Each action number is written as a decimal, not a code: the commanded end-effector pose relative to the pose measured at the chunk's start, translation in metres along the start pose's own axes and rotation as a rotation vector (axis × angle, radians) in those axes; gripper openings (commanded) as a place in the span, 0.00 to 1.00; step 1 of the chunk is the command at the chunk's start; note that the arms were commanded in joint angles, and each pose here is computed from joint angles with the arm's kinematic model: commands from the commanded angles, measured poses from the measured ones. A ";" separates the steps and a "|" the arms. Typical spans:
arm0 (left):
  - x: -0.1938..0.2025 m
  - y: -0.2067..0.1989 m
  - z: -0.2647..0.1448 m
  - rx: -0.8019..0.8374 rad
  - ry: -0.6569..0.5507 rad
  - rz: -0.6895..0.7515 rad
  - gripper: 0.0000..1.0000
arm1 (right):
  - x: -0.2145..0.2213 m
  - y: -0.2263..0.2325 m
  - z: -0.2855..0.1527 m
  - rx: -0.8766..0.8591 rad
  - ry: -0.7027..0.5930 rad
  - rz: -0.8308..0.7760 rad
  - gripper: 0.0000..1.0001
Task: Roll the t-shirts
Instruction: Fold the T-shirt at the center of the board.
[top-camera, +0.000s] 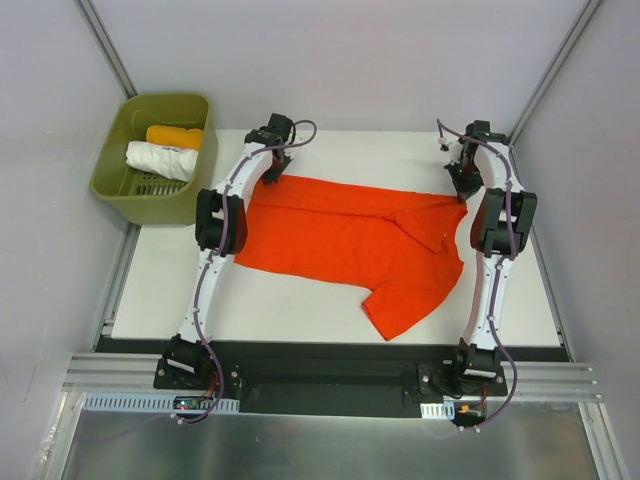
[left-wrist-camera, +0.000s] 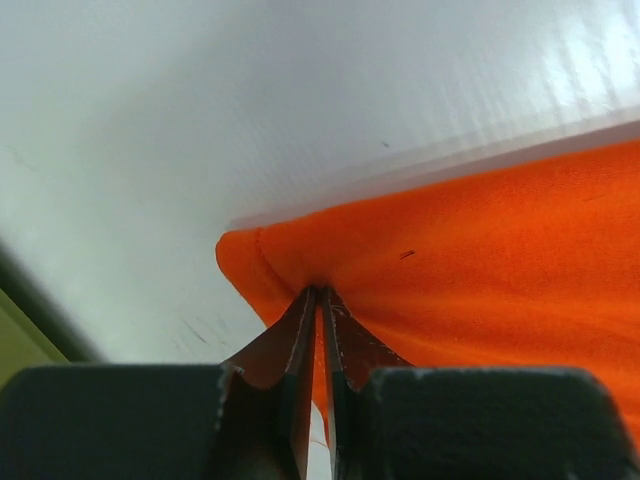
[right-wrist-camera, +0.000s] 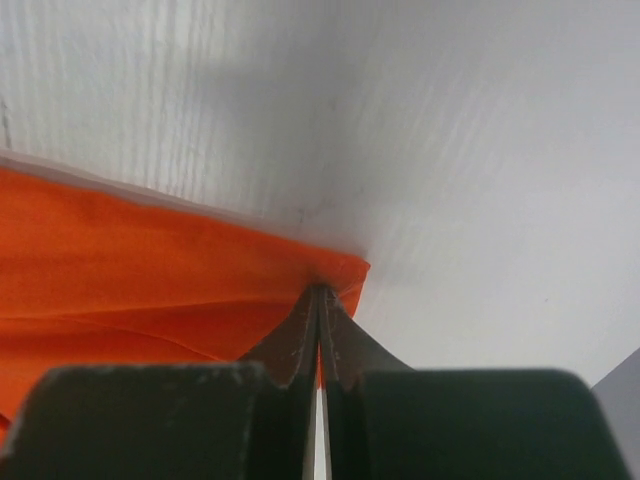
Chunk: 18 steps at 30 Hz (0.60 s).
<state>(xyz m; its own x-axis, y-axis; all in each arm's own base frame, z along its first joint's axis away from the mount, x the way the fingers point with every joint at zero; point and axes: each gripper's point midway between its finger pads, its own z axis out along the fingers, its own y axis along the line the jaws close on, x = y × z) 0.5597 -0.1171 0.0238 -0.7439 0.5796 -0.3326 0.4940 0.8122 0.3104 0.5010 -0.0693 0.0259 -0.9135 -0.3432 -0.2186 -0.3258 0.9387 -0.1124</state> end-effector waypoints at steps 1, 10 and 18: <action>0.010 0.020 0.017 -0.034 0.020 -0.015 0.11 | -0.028 -0.017 0.003 0.073 -0.080 0.013 0.01; -0.083 0.015 -0.127 0.040 -0.377 -0.013 0.53 | -0.061 -0.009 -0.130 0.029 -0.427 0.150 0.42; -0.064 -0.050 -0.219 0.224 -0.424 -0.037 0.79 | 0.016 0.073 -0.144 -0.268 -0.303 0.067 0.46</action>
<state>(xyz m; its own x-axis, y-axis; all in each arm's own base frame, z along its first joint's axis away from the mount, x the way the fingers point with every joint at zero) 0.5360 -0.1770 0.1599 -0.5805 0.5505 -0.6000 0.5383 0.8123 0.2245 0.4776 -0.0411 0.1533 -0.8135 -0.2152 -0.5403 -0.2451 0.9693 -0.0170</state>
